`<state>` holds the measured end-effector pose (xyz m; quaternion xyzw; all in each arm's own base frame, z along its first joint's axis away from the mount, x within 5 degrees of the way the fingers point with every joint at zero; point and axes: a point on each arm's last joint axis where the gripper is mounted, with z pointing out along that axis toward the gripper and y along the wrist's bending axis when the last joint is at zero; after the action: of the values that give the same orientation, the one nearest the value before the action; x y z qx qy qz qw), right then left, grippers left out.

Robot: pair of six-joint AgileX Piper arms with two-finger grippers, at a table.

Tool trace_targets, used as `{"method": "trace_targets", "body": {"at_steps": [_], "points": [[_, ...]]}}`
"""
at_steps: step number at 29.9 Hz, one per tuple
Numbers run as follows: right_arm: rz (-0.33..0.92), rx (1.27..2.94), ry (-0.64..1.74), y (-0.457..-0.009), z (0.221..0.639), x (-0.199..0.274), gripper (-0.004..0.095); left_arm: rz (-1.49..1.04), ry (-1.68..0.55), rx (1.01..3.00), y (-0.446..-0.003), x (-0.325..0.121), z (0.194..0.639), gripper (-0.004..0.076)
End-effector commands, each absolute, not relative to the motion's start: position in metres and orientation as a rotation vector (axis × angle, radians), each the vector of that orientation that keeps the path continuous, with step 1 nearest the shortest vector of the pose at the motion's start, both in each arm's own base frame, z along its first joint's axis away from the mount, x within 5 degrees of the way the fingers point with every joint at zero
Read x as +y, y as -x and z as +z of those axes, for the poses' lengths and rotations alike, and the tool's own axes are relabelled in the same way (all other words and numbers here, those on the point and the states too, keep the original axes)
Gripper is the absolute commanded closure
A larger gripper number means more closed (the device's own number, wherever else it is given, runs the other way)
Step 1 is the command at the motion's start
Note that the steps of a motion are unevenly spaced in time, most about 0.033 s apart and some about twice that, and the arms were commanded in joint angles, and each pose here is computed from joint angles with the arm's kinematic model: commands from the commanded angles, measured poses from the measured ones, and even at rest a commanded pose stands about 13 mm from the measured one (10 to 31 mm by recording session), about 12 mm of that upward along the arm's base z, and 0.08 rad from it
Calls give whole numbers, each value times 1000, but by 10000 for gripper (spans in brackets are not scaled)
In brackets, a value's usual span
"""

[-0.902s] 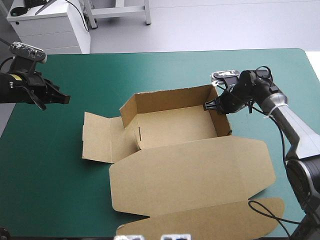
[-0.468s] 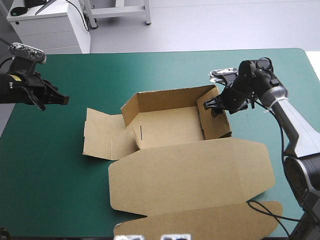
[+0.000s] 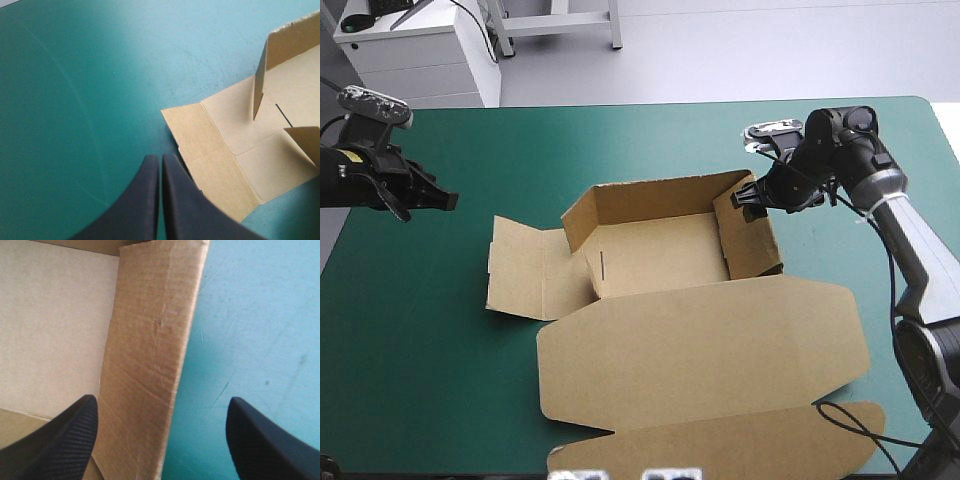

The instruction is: Fold the box

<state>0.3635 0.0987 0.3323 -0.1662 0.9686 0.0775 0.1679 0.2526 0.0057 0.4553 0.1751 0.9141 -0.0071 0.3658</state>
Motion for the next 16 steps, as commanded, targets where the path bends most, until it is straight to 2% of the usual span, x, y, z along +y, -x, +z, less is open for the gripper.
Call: {"method": "trace_targets", "body": {"at_steps": [1,12,16], "points": [[219,2722,470,-361,345,97,241,-5,-435,2251,-244,4,474,717],[223,2848,453,-384,299,104,253,-7,-436,2256,-244,4,473,717],[224,2876,451,-389,288,105,296,-7,-436,2257,-244,4,473,717]]}}
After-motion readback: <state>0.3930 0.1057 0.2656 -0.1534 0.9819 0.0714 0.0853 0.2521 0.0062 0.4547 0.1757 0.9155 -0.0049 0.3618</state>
